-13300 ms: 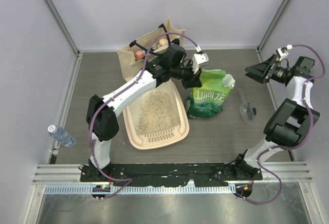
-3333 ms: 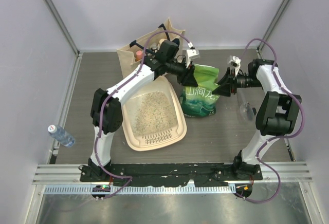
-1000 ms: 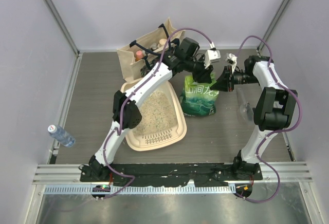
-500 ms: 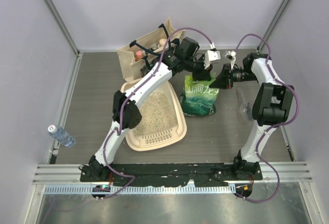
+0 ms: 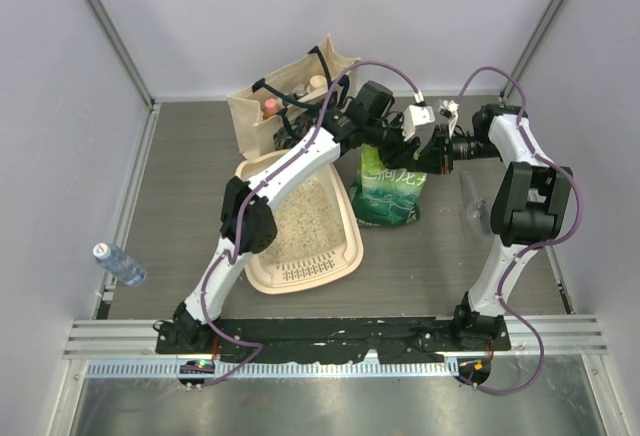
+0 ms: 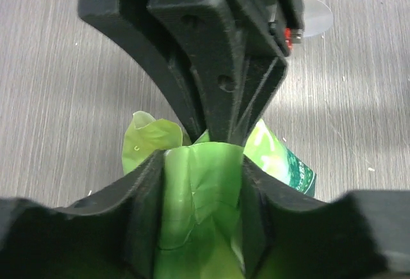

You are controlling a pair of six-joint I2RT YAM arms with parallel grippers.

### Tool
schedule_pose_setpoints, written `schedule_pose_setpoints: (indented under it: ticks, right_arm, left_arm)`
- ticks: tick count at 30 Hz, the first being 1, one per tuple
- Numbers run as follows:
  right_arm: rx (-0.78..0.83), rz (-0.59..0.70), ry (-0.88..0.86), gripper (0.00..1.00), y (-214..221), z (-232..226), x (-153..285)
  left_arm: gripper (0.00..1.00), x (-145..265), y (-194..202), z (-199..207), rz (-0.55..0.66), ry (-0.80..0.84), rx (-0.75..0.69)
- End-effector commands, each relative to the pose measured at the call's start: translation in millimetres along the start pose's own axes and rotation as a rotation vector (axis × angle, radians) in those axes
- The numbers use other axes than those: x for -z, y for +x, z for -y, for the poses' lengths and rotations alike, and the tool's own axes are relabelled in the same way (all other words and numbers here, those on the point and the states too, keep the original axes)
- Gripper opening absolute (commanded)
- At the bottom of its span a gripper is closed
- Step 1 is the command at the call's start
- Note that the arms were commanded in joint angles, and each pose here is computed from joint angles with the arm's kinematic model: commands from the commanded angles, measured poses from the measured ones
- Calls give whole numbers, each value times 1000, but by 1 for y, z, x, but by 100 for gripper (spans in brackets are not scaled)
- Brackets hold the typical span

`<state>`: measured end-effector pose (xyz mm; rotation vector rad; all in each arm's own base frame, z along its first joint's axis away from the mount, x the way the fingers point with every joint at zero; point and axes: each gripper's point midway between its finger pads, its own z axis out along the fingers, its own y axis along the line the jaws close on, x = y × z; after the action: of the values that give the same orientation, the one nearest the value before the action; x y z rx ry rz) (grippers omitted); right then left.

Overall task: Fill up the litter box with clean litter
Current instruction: Close the cat litter bag at the center of the board.

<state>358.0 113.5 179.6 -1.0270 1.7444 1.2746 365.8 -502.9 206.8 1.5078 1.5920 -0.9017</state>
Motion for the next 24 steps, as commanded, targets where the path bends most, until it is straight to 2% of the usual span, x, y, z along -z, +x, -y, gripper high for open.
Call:
schedule_pose_setpoints:
  ticks: [1,2,5,6,9,14,15,17,21,24]
  right_arm:
    - [-67,-6,-51,18,-10,-41,-4]
    - [-62,-12,-49,19,-9,-42,-4]
    - [-38,-45,-33,30,-8,-41,0]
    - [-30,-65,-23,38,-7,-41,3]
    - [-29,-94,11,53,-7,-38,12]
    - [-14,-79,134,67,-23,-35,49]
    - [-10,-72,157,75,-26,-35,56]
    - [4,-67,199,82,-23,-37,70]
    - [1,-65,183,85,-7,-41,67]
    - [20,-16,191,86,-20,-53,68]
  left_arm:
    - [37,-10,-15,14,69,75,-52]
    - [19,-10,-16,13,75,72,-57]
    - [0,-10,-14,12,72,70,-59]
    - [0,-9,-14,12,70,70,-58]
    - [0,-6,-11,10,58,62,-52]
    - [0,12,-18,3,60,44,-27]
    - [0,15,-22,6,69,58,-29]
    - [0,22,-23,9,67,68,-16]
    - [0,29,-23,14,64,77,-22]
    - [0,31,-18,12,51,75,-5]
